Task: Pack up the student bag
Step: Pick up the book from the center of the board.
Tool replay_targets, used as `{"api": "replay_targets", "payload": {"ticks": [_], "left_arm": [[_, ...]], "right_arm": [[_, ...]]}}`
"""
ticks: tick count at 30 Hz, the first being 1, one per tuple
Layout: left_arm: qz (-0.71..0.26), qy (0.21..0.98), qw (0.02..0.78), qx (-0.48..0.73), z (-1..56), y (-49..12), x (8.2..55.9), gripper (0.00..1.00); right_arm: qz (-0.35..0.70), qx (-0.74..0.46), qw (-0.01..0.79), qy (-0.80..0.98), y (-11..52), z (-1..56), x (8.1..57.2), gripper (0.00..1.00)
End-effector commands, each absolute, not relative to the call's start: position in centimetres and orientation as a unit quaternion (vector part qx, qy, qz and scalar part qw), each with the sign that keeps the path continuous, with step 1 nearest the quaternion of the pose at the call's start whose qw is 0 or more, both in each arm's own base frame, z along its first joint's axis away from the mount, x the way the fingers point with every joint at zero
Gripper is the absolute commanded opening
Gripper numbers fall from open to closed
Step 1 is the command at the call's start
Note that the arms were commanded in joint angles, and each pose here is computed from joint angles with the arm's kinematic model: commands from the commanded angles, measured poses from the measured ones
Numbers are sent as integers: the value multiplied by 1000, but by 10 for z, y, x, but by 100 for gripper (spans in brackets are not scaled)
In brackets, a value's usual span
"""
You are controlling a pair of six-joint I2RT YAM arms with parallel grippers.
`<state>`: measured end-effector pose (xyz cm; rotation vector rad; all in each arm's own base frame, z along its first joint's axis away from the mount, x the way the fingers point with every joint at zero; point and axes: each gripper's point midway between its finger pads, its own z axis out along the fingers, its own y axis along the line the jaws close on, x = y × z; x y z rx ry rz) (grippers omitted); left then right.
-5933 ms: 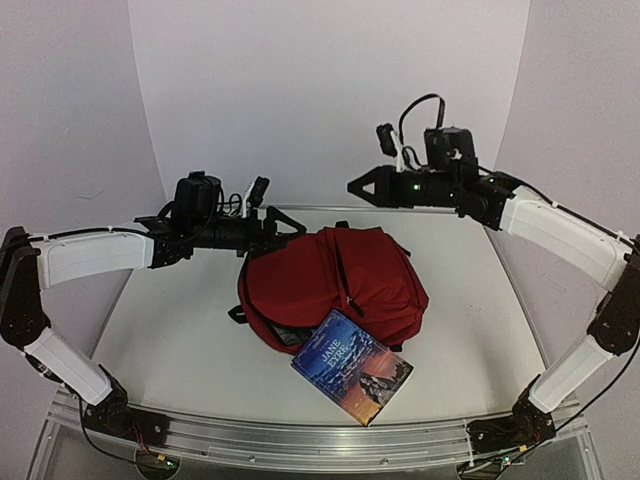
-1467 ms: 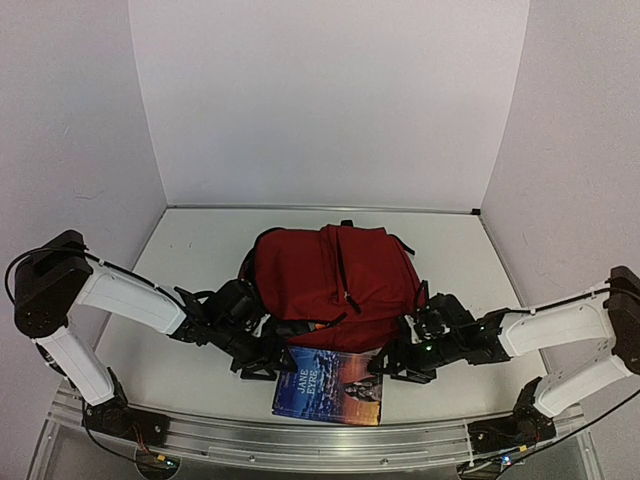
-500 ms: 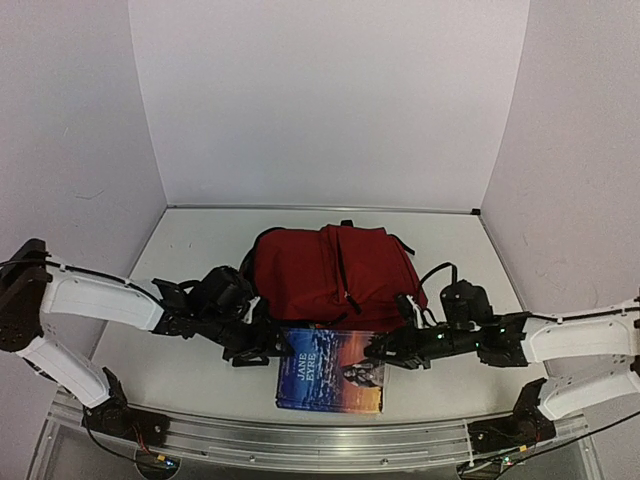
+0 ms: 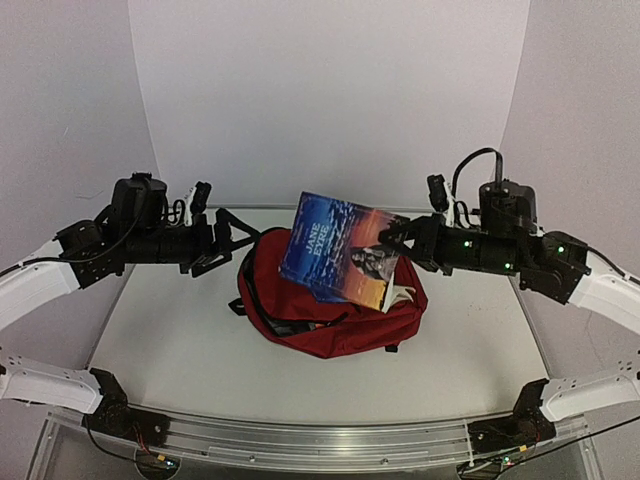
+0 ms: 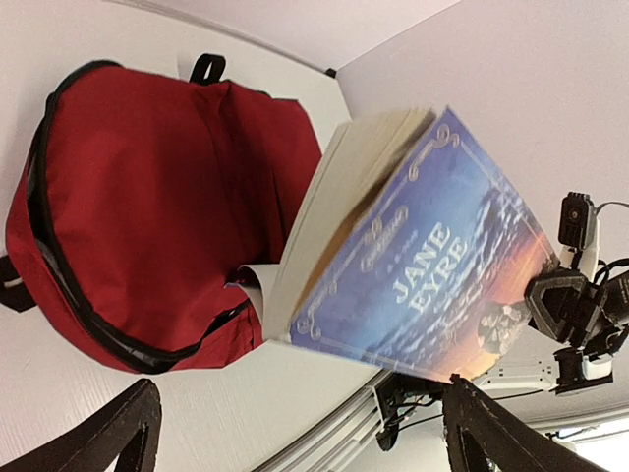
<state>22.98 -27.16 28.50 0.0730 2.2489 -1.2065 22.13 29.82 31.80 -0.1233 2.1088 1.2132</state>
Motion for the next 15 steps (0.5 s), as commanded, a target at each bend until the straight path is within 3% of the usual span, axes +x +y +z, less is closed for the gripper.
{"api": "replay_targets", "payload": {"ticks": [1, 15], "left_arm": [[-478, 805, 351, 18, 324, -275, 247, 100], [-610, 708, 340, 100, 385, -354, 273, 100]], "right_arm": [[532, 6, 516, 671, 285, 454, 254, 0], [625, 42, 553, 550, 310, 506, 278, 0]]}}
